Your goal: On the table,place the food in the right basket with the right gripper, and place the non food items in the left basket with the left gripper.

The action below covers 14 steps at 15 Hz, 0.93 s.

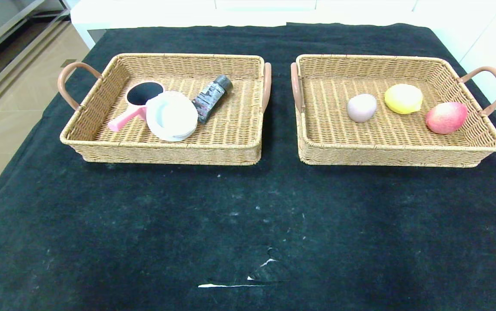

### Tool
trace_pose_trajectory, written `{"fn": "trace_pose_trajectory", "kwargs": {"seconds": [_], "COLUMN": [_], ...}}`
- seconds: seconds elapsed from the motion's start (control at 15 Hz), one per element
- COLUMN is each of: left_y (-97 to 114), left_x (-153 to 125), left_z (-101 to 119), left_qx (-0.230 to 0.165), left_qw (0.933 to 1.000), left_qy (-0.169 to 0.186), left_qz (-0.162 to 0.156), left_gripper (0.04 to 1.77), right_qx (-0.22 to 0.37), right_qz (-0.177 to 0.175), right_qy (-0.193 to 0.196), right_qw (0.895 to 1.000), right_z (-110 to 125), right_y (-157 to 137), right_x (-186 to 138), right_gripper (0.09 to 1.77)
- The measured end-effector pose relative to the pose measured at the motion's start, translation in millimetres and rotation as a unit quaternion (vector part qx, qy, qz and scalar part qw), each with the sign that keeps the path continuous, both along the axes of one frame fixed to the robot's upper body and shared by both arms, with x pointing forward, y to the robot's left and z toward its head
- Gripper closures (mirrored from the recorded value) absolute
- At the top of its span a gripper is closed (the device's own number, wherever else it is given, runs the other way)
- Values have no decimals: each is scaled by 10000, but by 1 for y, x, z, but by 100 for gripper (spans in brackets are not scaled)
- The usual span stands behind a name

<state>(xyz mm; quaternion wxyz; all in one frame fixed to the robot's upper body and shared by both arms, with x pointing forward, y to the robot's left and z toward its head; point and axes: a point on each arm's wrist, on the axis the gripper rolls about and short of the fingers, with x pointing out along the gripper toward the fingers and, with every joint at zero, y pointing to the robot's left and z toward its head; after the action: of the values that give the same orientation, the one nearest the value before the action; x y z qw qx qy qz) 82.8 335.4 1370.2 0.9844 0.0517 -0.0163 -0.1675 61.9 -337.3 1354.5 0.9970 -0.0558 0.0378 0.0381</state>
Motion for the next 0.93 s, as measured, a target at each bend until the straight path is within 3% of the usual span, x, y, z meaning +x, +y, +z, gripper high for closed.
{"fn": "trace_pose_trajectory", "kwargs": {"seconds": [0.27, 0.53, 0.93], "left_y": [3, 4, -6], "left_x": [-32, -46, -56], "left_z": [-12, -26, -33], "left_qx": [-30, -61, -6], "left_qw": [9978, 9935, 9921], "left_qy": [-168, -272, -450], "left_qz": [643, 1106, 1168], "left_gripper": [9, 9, 9], "right_qx": [19, 25, 23], "right_qz": [-55, 0, -58], "right_qy": [-211, -495, -850], "right_qw": [9998, 9988, 9964], "right_z": [-30, -54, -72], "right_y": [3, 3, 2], "right_x": [-46, -64, -65], "right_gripper": [16, 16, 16]}}
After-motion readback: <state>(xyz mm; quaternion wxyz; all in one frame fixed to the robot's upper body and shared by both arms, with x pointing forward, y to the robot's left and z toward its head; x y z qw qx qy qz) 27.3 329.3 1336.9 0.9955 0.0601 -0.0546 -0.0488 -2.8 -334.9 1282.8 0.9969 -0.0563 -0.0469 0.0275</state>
